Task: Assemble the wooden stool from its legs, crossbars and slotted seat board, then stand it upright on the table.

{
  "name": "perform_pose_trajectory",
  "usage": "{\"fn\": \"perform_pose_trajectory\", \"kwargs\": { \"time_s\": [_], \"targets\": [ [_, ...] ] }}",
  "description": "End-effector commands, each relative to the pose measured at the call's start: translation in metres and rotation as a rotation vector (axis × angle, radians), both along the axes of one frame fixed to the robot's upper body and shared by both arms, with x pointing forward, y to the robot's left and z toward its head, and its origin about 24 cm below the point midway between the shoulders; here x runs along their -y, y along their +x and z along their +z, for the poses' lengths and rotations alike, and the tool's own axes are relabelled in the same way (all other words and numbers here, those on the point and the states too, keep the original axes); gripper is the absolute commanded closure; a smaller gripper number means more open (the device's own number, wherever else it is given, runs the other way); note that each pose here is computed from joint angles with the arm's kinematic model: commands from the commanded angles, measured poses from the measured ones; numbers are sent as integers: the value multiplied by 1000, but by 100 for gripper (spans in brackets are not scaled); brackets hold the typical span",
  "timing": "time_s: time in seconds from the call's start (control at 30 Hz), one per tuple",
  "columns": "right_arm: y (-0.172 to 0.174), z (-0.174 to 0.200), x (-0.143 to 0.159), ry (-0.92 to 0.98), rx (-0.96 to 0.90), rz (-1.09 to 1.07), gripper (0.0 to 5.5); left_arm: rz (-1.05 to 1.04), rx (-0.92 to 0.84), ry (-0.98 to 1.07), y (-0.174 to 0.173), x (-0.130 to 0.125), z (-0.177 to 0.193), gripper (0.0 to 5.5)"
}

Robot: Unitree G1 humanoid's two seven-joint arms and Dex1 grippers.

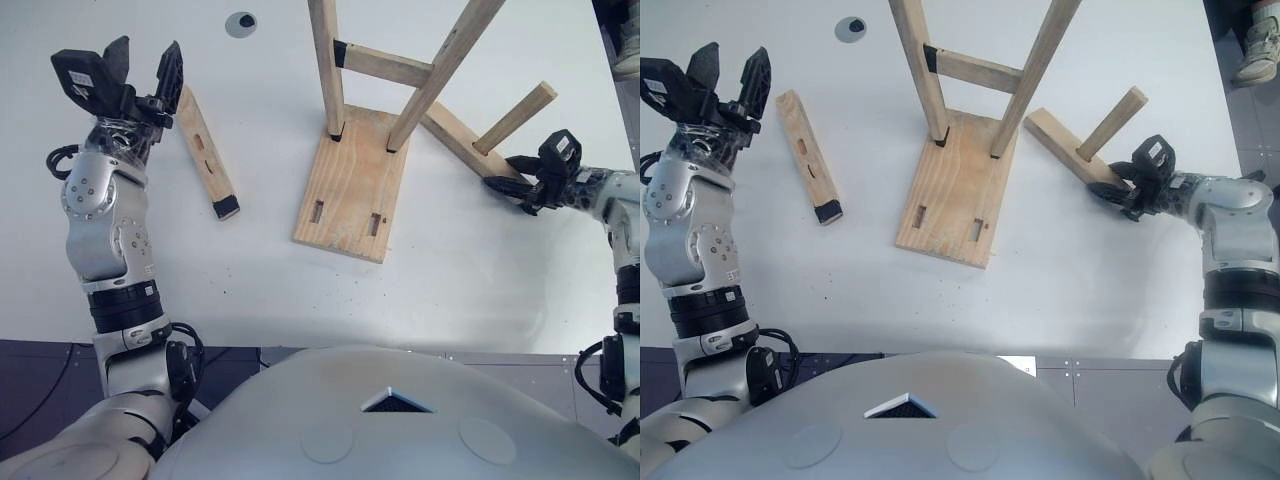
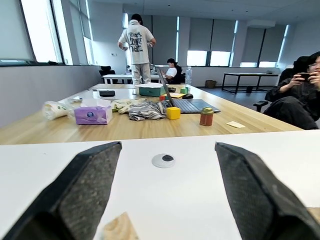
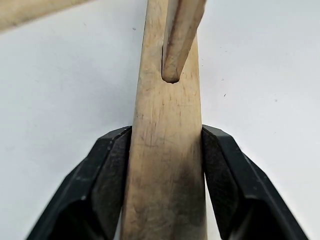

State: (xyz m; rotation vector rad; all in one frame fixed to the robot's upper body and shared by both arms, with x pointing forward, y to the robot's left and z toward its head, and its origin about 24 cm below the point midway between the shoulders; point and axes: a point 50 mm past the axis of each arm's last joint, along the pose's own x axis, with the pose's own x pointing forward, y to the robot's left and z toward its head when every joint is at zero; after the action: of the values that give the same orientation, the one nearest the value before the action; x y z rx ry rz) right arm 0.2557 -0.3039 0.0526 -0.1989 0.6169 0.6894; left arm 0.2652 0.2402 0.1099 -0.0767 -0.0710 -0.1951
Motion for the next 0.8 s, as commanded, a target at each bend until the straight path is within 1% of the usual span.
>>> {"fn": "perform_pose_trajectory", "kwargs": {
  "time_s": [0.03,0.07,0.1,0.13,0.2,0.27,0.37,0.43,0.5,0.57,0.6,0.8],
  "targets": [
    [38,64,4,198,294,-194,348,-133,19,-44,0,21,17,207],
    [45,80,3,253,357,-224,348,-180,36,-59,-1,28,22,207],
    [51,99,1,295,425,-222,348,-251,46,-132,-3,38,29,207],
    [55,117,-4,339,478,-199,348,-332,53,-222,-8,48,37,207],
    [57,150,-15,398,553,-137,348,-481,64,-302,-17,65,49,207],
    [56,172,-24,441,588,-76,348,-568,49,-312,-22,75,54,207],
    [49,202,-38,541,595,38,348,-665,31,-345,-25,85,59,207],
    [37,217,-57,585,558,177,348,-751,46,-391,-27,96,65,175],
    [27,219,-74,614,510,290,348,-830,69,-445,-27,105,72,146],
    [17,211,-92,660,429,385,348,-916,101,-499,-26,117,81,106],
    [12,206,-100,684,388,425,348,-954,108,-522,-25,122,85,97],
    [-2,190,-127,773,234,558,348,-1171,124,-691,-29,143,105,93]
  ]
}}
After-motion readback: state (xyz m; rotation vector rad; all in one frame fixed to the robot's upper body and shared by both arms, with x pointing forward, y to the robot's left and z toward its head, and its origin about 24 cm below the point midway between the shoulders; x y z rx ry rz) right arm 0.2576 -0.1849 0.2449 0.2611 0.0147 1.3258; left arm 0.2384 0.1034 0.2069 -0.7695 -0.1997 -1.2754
